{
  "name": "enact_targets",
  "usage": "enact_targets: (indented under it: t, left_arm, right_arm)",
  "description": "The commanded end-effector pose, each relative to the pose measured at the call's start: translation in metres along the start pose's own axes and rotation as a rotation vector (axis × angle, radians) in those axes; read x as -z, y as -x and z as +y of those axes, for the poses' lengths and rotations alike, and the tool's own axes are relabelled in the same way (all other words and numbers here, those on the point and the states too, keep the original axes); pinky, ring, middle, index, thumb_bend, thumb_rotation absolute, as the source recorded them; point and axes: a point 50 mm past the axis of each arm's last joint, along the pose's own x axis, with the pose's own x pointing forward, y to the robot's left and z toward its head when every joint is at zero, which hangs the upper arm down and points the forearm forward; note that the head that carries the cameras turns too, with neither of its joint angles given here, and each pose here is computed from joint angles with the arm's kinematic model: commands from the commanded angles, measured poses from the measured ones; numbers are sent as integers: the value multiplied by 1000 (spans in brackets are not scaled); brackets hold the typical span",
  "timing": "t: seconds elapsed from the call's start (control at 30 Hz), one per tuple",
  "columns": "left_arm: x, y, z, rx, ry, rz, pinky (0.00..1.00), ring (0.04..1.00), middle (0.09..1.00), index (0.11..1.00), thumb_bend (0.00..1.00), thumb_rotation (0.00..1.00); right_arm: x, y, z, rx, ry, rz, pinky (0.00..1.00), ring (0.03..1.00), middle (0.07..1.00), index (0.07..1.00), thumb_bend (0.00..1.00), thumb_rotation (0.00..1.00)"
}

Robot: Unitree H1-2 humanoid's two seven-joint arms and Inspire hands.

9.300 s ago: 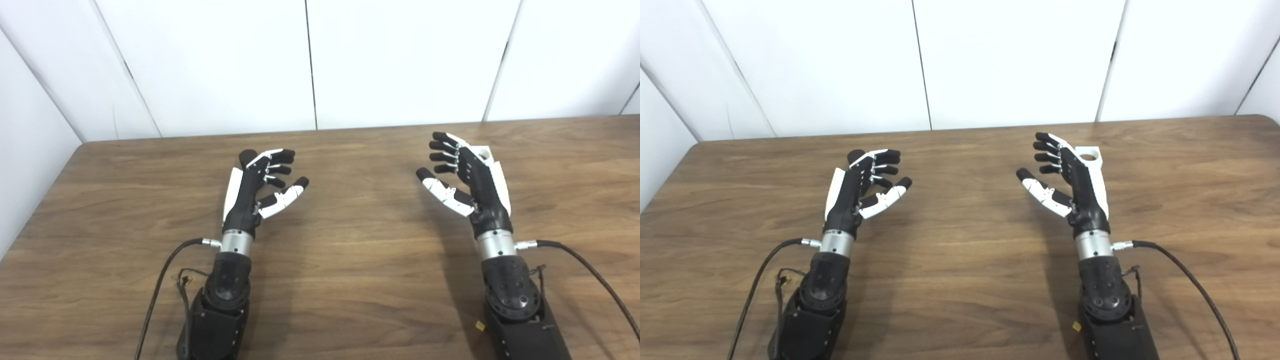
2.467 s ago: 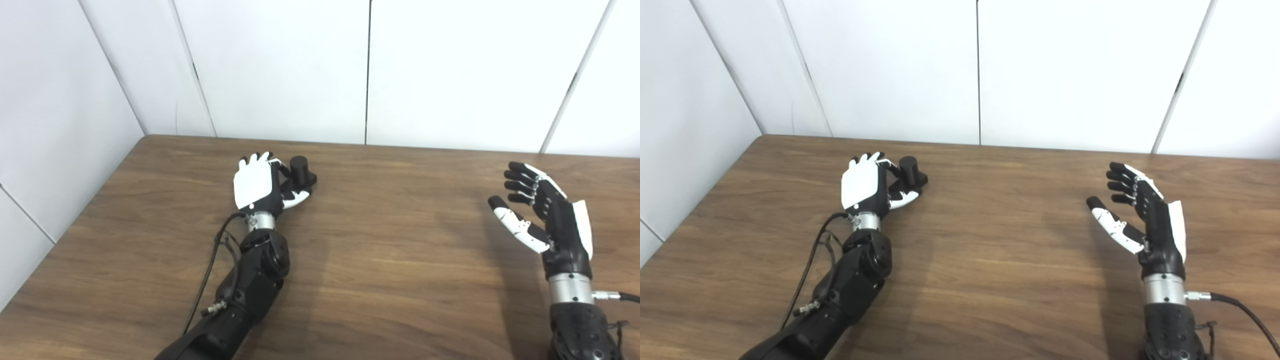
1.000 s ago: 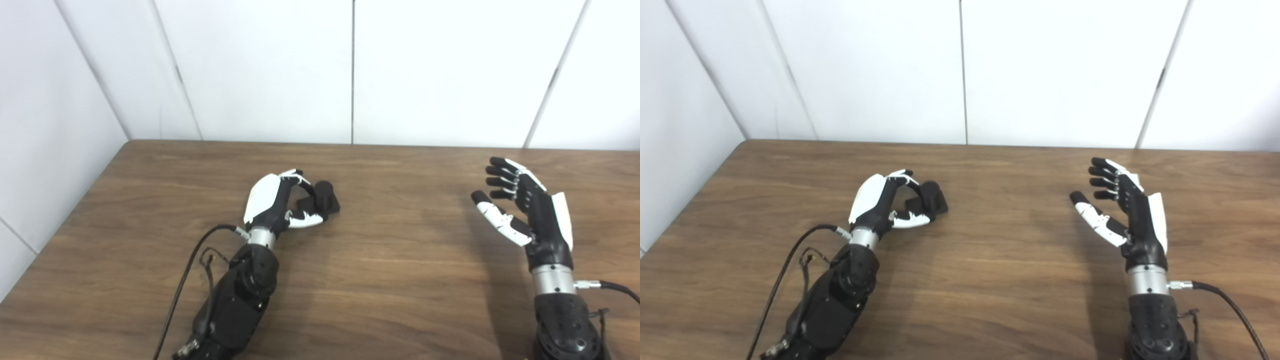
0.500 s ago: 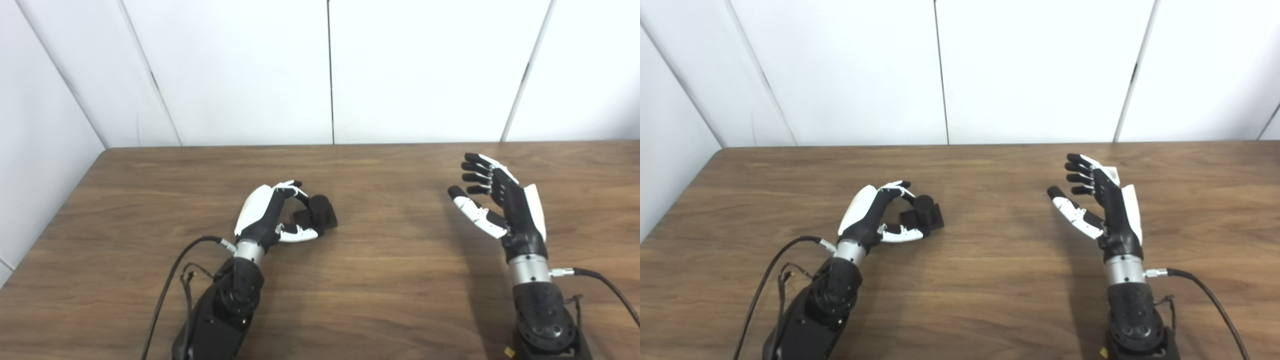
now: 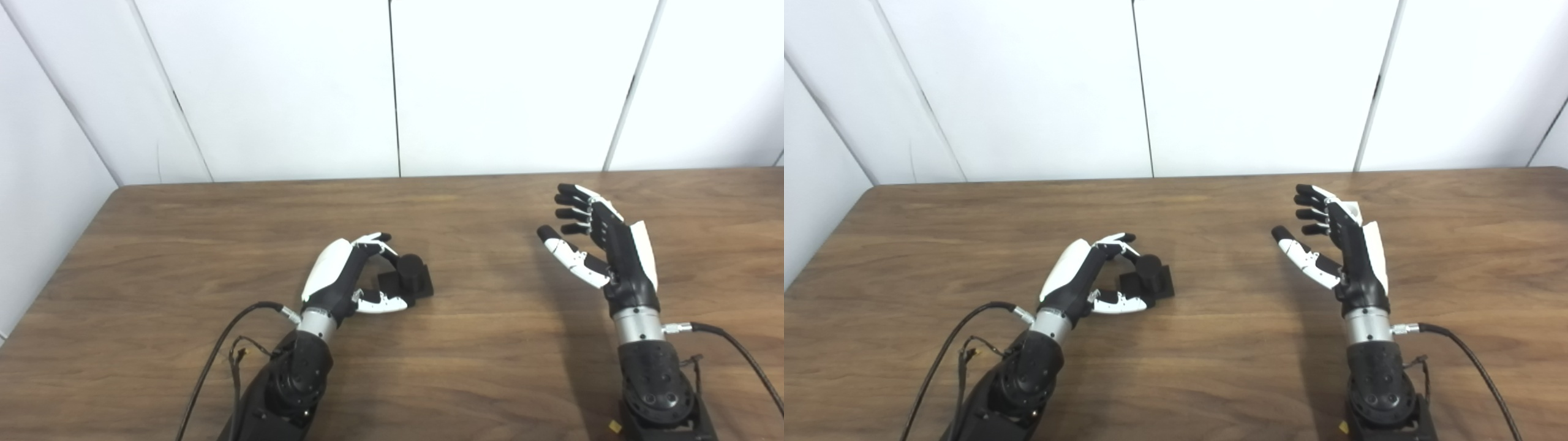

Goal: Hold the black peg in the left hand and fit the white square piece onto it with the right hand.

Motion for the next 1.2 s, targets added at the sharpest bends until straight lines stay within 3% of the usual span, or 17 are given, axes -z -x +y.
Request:
enact_targets:
  t: [0.0, 0.3, 0.53, 0.73, 0.87, 0.9, 0.93, 1.17]
  left_arm:
    - [-14, 2, -4, 33, 8, -58, 829, 935, 890, 487, 511, 97]
    - [-20, 8, -13, 59, 13, -80, 833, 944, 895, 488, 508, 99]
    - [-16, 8, -10, 49, -40, -85, 901, 949, 898, 489, 508, 99]
    - [-4, 12, -5, 46, -86, -79, 906, 949, 898, 492, 509, 99]
    - [4, 13, -3, 48, -97, -77, 882, 948, 902, 492, 508, 99]
    - [5, 13, -3, 49, -99, -78, 876, 948, 903, 541, 737, 396]
    - [7, 13, -3, 49, -102, -79, 870, 947, 902, 550, 780, 451]
    - [10, 12, -5, 44, -101, -83, 852, 942, 902, 556, 834, 518]
  right_arm:
    - [-21, -15, -3, 28, -6, -83, 644, 727, 765, 781, 534, 389]
    - [-21, -16, -6, 23, -4, -84, 640, 724, 761, 776, 542, 395]
    - [-26, -18, -8, 24, -3, -91, 655, 731, 763, 774, 546, 379]
    - [-28, -22, -23, 46, 34, -101, 654, 732, 775, 790, 548, 401]
    - [-34, -31, -44, 82, 124, -128, 649, 732, 779, 792, 546, 386]
    - [-36, -32, -48, 87, 140, -132, 654, 735, 780, 794, 539, 393]
    - [-38, -34, -54, 93, 156, -140, 654, 741, 781, 795, 536, 388]
    - [-47, -49, -84, 116, 255, -172, 655, 750, 781, 783, 556, 372]
